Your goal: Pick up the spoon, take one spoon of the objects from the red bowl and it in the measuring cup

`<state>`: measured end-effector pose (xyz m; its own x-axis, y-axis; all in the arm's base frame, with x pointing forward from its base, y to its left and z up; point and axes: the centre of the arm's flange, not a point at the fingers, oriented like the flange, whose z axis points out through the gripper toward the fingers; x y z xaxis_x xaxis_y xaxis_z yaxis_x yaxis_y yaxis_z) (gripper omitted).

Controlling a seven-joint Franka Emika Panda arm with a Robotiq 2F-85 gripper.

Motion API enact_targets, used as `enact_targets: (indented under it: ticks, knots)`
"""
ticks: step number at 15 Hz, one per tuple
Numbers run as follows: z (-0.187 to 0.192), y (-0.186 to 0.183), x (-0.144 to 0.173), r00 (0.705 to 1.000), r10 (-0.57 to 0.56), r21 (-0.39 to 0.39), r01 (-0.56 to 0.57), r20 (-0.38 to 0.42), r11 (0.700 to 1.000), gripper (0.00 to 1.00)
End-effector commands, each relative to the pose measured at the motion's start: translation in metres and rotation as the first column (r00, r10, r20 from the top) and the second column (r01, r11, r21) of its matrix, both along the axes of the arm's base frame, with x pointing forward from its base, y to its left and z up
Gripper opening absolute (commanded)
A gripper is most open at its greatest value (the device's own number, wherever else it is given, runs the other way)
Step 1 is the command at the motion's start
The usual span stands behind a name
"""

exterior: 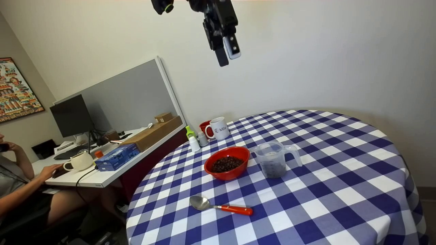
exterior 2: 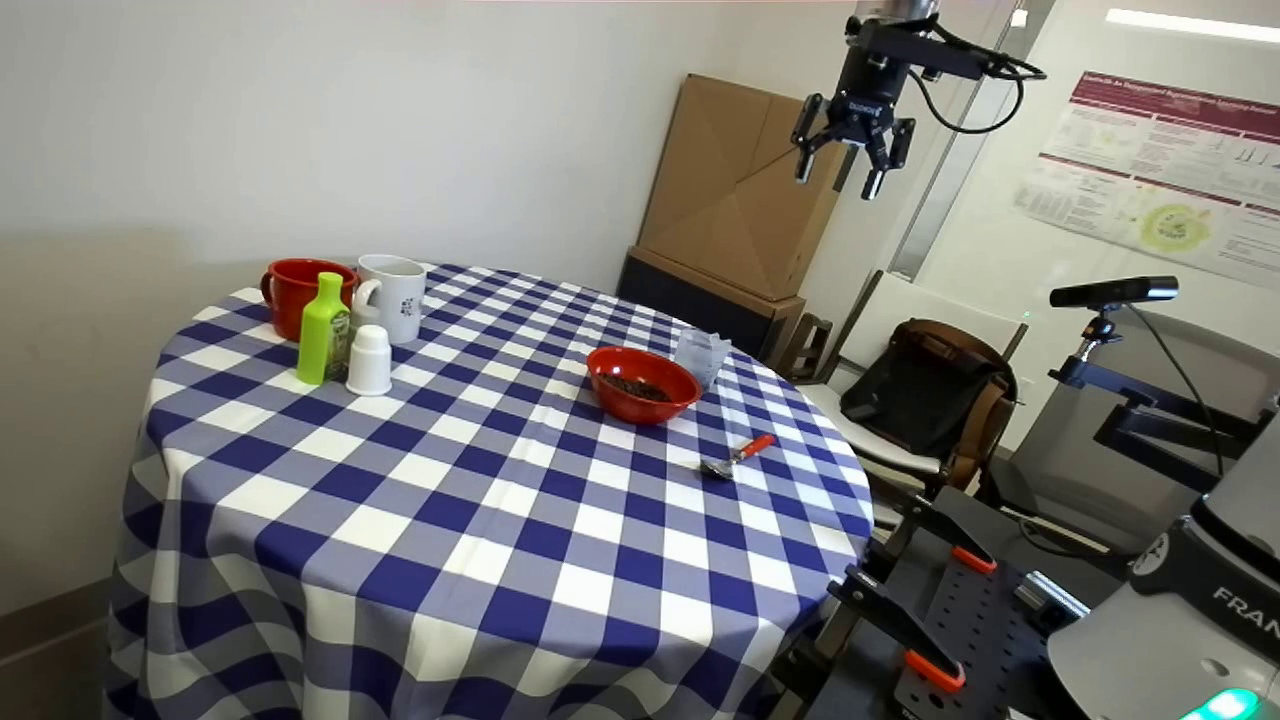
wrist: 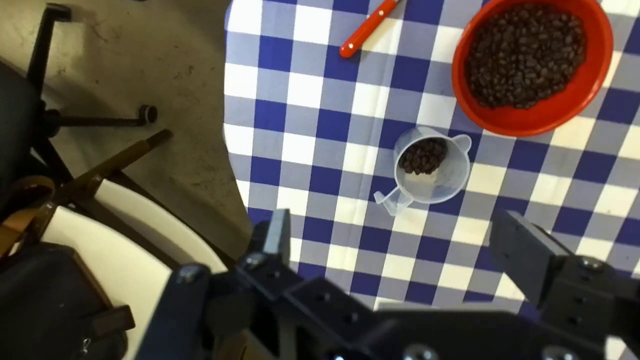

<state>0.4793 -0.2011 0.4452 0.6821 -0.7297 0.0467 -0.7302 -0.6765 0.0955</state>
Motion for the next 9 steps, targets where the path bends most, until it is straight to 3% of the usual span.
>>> enact_targets:
  ticks: [1,7,9]
  knots:
    - [0.000,-0.001,0.002,0.999,-0.042,-0.007,0.042,0.026,0.999,1.00]
    - [0.000,-0.002,0.004,0.993,-0.100,-0.013,0.101,0.056,0.995,1.00]
    - [-0.007,0.005,-0.008,0.995,-0.047,-0.101,0.057,0.091,0.993,1.00]
